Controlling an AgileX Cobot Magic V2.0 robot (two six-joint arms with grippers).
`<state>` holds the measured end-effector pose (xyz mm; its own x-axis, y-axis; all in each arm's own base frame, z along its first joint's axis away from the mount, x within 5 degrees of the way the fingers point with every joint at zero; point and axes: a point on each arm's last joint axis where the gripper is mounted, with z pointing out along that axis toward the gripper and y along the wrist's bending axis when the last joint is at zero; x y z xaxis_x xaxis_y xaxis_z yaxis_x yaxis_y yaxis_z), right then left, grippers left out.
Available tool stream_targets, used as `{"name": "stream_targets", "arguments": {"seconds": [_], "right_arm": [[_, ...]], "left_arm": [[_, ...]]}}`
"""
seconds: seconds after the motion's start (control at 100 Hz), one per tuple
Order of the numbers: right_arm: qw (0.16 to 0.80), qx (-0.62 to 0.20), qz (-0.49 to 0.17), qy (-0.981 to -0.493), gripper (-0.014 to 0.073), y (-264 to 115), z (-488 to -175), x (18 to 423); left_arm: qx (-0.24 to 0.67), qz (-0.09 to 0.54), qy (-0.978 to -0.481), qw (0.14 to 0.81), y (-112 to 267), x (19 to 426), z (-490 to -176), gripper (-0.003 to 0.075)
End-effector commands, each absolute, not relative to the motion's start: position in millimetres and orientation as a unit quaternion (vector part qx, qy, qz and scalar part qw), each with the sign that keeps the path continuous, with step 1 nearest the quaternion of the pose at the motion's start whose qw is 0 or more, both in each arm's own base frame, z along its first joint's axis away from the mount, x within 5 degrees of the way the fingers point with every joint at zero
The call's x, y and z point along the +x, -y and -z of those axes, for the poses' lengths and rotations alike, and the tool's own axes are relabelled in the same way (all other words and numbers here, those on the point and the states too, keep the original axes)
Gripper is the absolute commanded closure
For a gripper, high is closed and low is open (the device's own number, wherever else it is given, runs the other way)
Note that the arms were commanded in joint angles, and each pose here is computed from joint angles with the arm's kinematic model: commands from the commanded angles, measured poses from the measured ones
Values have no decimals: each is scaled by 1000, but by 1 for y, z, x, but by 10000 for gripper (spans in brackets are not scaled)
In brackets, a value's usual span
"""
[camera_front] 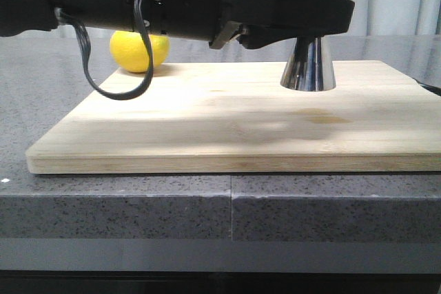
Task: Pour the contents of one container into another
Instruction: 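Tilt the beaker with the right gripper, pouring liquid into the jigger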
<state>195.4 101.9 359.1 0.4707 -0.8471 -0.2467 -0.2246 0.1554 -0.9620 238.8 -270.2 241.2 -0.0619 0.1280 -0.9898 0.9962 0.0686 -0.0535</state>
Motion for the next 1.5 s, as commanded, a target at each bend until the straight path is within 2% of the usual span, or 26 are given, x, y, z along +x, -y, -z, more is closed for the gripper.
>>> {"name": "stream_targets", "arguments": {"seconds": [0.0,1.23,1.49], "right_arm": [[632,-586,269,-430,334,-100,-377,191],[590,-634,337,-369,334,-99,-376,191],[586,-634,343,-370,334,-98,-376,192]], "left_arm": [[483,494,-519,504,270,234,-275,741],[482,493,-520,504,270,234,-275,741],[482,493,-520,504,270,234,-275,741]]}}
